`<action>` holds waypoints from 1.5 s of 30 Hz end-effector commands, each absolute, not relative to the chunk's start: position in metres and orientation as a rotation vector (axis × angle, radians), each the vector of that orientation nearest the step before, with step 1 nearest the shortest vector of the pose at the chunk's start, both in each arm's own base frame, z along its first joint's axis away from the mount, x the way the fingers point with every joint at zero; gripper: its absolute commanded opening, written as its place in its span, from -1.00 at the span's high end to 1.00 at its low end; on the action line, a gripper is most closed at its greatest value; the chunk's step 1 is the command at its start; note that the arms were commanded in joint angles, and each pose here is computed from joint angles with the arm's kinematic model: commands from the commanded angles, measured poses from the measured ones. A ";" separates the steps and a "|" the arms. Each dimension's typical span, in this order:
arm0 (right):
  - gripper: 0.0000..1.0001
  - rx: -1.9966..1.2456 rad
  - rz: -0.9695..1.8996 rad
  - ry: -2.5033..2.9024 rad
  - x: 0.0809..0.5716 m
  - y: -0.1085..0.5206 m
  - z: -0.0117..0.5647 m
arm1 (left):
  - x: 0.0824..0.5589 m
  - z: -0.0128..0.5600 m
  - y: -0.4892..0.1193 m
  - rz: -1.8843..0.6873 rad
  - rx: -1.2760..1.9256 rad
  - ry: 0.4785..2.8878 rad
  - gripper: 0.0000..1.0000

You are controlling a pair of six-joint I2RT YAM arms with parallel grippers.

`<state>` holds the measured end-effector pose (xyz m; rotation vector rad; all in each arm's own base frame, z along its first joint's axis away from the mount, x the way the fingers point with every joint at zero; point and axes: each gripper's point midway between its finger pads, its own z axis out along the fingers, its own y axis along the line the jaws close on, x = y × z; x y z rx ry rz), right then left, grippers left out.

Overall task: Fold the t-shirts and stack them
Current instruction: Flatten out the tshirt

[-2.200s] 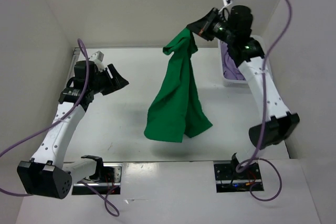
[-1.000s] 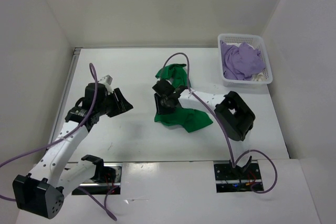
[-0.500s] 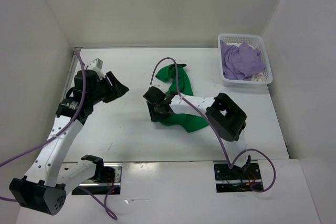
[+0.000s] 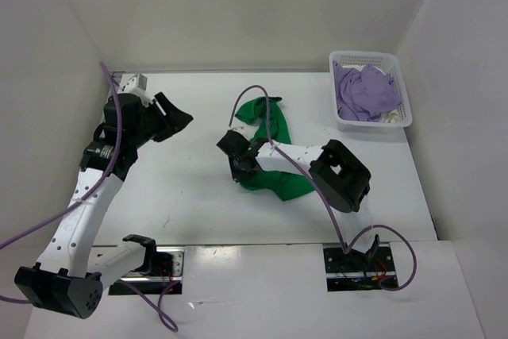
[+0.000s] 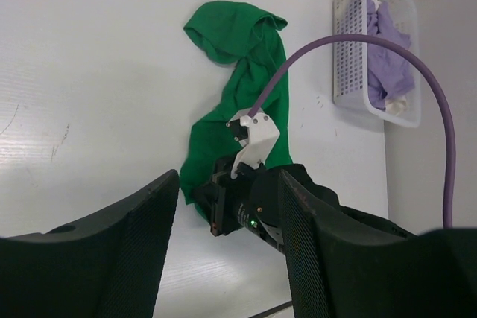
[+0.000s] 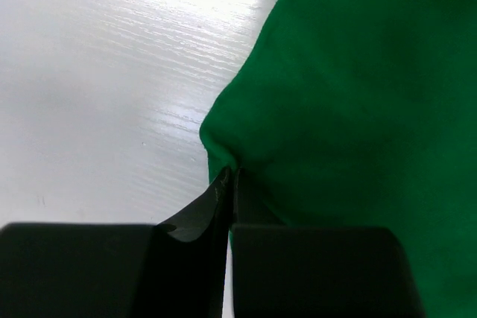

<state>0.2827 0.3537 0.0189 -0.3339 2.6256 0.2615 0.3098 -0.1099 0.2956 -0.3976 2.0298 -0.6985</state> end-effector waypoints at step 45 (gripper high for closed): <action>0.95 0.430 0.593 1.881 0.326 0.088 0.368 | 0.299 0.071 -0.305 -1.087 -0.604 2.572 -0.85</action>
